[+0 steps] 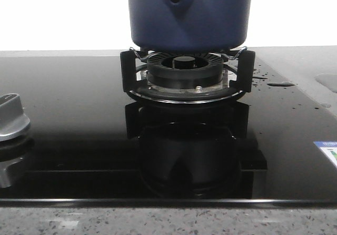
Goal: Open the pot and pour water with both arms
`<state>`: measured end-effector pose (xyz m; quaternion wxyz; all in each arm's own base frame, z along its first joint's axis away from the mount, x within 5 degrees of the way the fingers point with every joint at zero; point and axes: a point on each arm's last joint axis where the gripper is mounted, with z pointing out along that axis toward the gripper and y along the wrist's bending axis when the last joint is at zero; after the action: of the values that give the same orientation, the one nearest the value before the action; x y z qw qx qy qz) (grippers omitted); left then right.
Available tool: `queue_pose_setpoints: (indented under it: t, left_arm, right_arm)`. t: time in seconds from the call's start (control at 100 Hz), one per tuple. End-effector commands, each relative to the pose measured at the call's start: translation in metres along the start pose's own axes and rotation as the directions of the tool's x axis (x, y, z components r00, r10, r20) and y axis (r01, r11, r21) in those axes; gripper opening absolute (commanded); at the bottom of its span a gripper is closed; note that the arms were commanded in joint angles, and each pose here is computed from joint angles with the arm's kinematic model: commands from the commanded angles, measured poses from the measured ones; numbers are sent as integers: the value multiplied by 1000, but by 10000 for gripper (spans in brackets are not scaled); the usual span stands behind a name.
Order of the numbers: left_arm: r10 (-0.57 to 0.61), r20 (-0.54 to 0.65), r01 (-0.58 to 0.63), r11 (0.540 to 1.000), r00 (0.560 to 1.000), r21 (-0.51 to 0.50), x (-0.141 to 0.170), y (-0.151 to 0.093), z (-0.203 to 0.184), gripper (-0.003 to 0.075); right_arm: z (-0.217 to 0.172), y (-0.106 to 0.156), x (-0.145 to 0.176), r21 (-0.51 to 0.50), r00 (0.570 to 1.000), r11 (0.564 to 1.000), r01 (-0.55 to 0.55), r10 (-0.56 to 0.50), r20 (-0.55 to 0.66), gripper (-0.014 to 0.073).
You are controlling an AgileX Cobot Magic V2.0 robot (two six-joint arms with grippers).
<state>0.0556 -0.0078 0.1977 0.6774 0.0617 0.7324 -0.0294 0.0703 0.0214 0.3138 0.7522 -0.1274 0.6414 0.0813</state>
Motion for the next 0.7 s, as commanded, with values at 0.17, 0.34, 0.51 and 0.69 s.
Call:
queue_pose_setpoints:
  t: [0.17, 0.34, 0.51, 0.69]
  left_arm:
    - [-85, -11, 85, 996, 996, -6, 14, 0, 1, -20]
    - [-89, -86, 89, 996, 992, 1, 20, -1, 0, -20]
    - [-101, -119, 102, 995, 988, 5, 23, -2, 0, -20]
    - [-101, -119, 102, 995, 988, 5, 23, -2, 0, -20]
  right_arm:
    - [1, 2, -10, -23, 999, 1000, 11, -10, 33, -71]
    - [1, 2, -10, -23, 999, 1000, 11, -10, 33, -71]
    - [1, 2, -10, -23, 999, 1000, 11, -10, 33, -71]
    - [1, 2, -10, -23, 999, 1000, 11, -10, 33, -71]
